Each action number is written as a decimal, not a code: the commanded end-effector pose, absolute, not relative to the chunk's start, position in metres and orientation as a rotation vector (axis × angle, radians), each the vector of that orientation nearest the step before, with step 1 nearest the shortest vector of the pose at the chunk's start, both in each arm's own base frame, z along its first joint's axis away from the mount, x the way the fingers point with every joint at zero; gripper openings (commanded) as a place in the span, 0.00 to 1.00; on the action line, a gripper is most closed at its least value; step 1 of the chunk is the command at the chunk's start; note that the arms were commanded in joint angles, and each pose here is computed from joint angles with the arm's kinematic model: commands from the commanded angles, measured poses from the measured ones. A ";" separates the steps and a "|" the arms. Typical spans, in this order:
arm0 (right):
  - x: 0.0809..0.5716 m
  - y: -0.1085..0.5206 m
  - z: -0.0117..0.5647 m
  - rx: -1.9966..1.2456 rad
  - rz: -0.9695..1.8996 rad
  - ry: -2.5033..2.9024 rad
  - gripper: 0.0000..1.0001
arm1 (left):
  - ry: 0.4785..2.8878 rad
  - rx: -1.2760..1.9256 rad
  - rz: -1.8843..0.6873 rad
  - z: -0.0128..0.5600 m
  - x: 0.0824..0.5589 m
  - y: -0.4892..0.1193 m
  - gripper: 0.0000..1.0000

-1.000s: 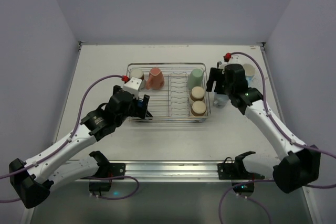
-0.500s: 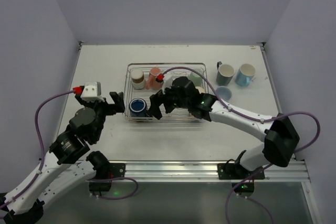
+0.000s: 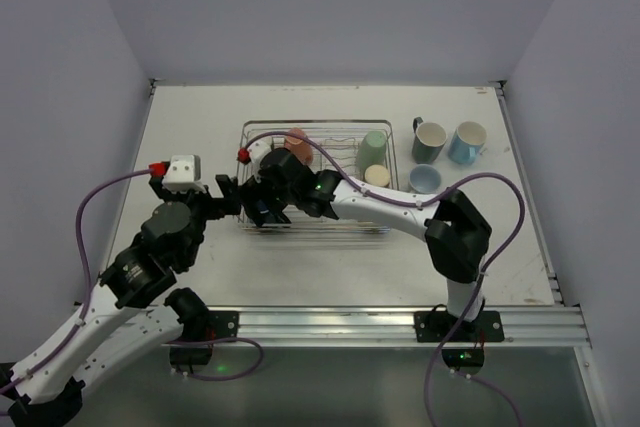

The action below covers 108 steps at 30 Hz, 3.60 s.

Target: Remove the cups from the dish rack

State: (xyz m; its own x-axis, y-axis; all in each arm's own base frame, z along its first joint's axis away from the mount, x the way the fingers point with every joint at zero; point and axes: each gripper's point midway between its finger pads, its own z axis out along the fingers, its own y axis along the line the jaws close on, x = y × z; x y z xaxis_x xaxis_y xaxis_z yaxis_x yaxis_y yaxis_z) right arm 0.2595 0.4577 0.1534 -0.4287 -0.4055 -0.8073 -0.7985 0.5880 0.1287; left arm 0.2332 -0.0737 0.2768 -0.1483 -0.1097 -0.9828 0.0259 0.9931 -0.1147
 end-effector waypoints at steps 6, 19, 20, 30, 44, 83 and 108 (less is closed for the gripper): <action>0.279 0.460 0.130 -0.950 0.479 2.125 0.99 | 1.658 -0.098 -0.171 0.293 0.232 -0.074 1.00; 0.288 0.476 0.109 -0.886 0.503 2.132 0.93 | 1.476 -0.313 -0.241 0.324 0.206 -0.030 1.00; 0.290 0.478 0.116 -0.866 0.513 2.111 0.86 | 1.478 -0.304 -0.251 0.324 0.207 -0.033 1.00; 0.313 0.447 0.264 -0.467 0.669 1.746 0.38 | 1.510 -0.135 -0.488 0.337 0.212 -0.092 1.00; 0.273 0.367 0.361 -0.190 1.405 1.457 0.32 | 1.534 -0.073 -0.740 0.354 0.229 -0.159 0.99; 0.227 0.338 0.383 -0.245 1.948 1.277 0.41 | 1.405 0.170 -1.382 0.382 0.199 -0.233 0.12; 0.285 0.297 0.299 -0.142 1.350 1.699 0.99 | 1.786 -0.184 -0.196 0.349 0.317 -0.103 0.00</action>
State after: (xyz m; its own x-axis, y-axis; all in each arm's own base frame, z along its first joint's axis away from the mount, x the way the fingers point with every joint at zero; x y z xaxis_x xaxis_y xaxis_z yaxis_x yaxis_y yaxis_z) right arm 0.2725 0.3138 0.3071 -0.6662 0.4870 -0.5648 -0.5820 0.1341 0.8020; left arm 0.2908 -0.1433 0.3588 -0.2093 -0.3629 -0.9080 0.1928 0.8950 -0.4022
